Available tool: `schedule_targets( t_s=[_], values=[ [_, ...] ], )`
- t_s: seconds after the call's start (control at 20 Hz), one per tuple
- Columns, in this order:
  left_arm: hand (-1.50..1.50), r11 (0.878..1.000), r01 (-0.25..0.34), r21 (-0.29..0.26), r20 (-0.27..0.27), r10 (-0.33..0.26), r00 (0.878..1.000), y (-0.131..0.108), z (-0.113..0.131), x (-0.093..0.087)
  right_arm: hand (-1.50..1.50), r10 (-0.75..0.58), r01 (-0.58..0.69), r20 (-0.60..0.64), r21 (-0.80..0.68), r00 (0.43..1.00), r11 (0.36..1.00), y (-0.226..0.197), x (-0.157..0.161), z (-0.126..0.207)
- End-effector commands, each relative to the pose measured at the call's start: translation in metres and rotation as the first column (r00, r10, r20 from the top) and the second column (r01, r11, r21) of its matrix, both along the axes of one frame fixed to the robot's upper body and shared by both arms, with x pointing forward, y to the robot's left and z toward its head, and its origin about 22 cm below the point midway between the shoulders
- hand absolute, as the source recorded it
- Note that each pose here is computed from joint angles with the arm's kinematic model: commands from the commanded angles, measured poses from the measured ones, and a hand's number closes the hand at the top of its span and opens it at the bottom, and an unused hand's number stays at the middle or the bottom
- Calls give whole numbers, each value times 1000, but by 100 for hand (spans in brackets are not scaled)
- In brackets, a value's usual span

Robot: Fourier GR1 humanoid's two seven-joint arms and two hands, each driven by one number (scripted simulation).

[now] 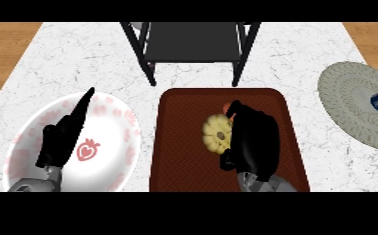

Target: Pick the squash from the tray and place it in the tiered shelf

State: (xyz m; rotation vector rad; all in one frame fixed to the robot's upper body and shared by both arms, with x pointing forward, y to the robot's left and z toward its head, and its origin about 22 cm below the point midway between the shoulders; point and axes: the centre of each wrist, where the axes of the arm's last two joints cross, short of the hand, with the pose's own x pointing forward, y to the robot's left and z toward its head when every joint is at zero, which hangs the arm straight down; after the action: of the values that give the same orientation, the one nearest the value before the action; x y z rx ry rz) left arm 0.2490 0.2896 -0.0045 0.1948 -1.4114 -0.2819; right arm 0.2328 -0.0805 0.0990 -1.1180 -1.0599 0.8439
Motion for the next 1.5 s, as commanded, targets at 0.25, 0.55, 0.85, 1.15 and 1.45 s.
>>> schedule_targets(
  t_s=[0.25,0.55,0.85,1.15,1.45],
  values=[
    [0,999,40,-35,-103,-43,994,-14,-12,-6,150,-144,92,337,167,930,982,-6,4,100],
    [0,997,28,-67,-96,-35,995,-8,-16,-5,150,-181,115,389,188,903,975,-9,29,142],
    [0,997,54,-50,-98,-58,994,-27,-24,-12,150,-222,166,421,167,879,972,-3,91,180],
    [0,997,51,-51,-103,-56,993,-25,-33,-13,150,-232,166,402,194,886,967,-24,137,186],
    [0,996,65,-61,-104,-71,992,-32,-18,0,150,-161,129,356,111,921,985,-36,183,174]
  ],
)
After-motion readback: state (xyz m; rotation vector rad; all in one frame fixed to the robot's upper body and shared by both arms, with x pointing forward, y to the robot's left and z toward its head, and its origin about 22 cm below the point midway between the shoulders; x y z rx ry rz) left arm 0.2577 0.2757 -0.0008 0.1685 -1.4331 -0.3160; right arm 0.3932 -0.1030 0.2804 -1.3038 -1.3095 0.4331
